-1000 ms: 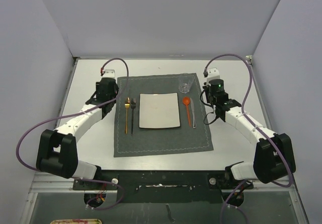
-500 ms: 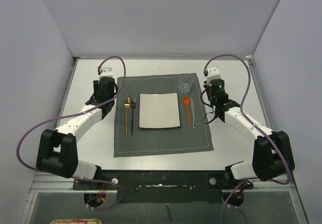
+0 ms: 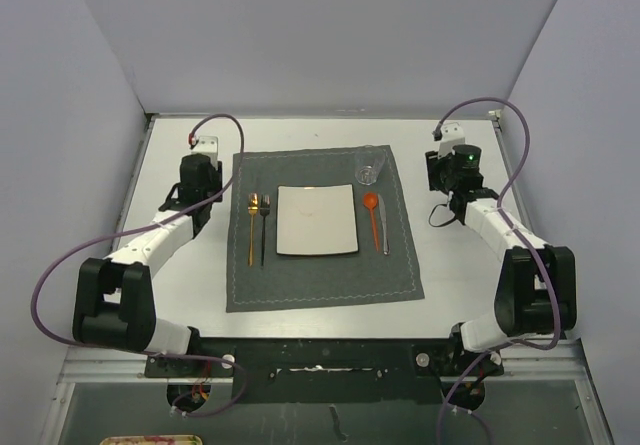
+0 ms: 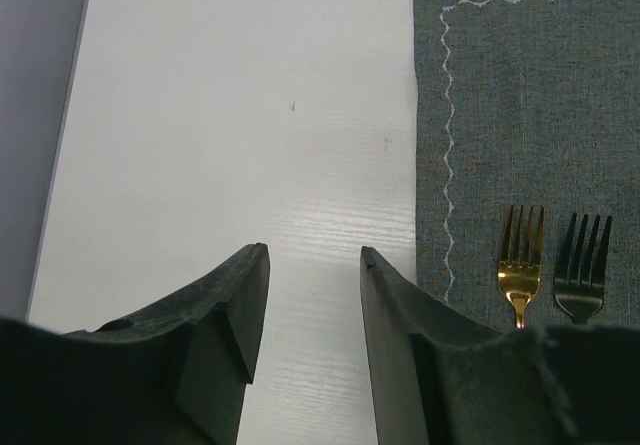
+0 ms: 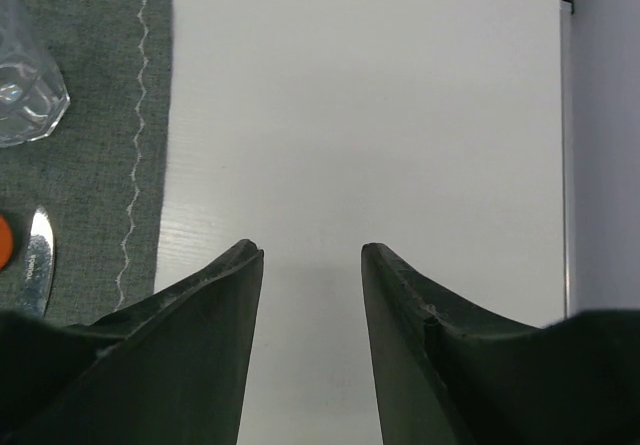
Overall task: Set the dinner table for one person
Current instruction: Reset both arms
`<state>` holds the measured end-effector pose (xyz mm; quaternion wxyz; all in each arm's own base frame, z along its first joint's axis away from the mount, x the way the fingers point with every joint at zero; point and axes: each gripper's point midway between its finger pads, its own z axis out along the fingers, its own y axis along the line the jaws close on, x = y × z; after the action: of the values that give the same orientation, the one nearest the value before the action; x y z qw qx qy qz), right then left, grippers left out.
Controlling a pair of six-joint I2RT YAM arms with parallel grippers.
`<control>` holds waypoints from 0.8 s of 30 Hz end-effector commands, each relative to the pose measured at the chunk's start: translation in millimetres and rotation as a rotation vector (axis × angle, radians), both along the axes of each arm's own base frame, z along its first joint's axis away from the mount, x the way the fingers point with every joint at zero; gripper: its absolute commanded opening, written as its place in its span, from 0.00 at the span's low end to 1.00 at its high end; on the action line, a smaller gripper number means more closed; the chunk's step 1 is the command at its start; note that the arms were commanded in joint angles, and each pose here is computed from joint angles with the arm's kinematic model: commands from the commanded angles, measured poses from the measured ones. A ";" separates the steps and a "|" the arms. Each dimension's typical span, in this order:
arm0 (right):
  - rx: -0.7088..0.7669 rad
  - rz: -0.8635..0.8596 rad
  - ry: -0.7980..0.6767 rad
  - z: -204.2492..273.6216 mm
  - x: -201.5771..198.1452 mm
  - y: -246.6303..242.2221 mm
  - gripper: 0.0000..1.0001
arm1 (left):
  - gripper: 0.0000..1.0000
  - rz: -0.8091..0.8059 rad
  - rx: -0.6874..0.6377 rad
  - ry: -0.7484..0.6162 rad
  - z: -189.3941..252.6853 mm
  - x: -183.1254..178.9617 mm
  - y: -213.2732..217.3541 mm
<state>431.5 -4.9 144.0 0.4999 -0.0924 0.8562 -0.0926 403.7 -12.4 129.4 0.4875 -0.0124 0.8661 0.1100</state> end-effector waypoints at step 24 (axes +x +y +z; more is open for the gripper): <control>0.110 0.119 0.007 -44.9 36.1 6.9 0.43 | 0.37 -0.053 -0.058 -0.075 -12.1 45.4 17.5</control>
<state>447.7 -2.0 80.9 0.4673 -0.1171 0.8760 -0.0237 431.1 5.8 94.9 0.4842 -0.0094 0.8717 0.0756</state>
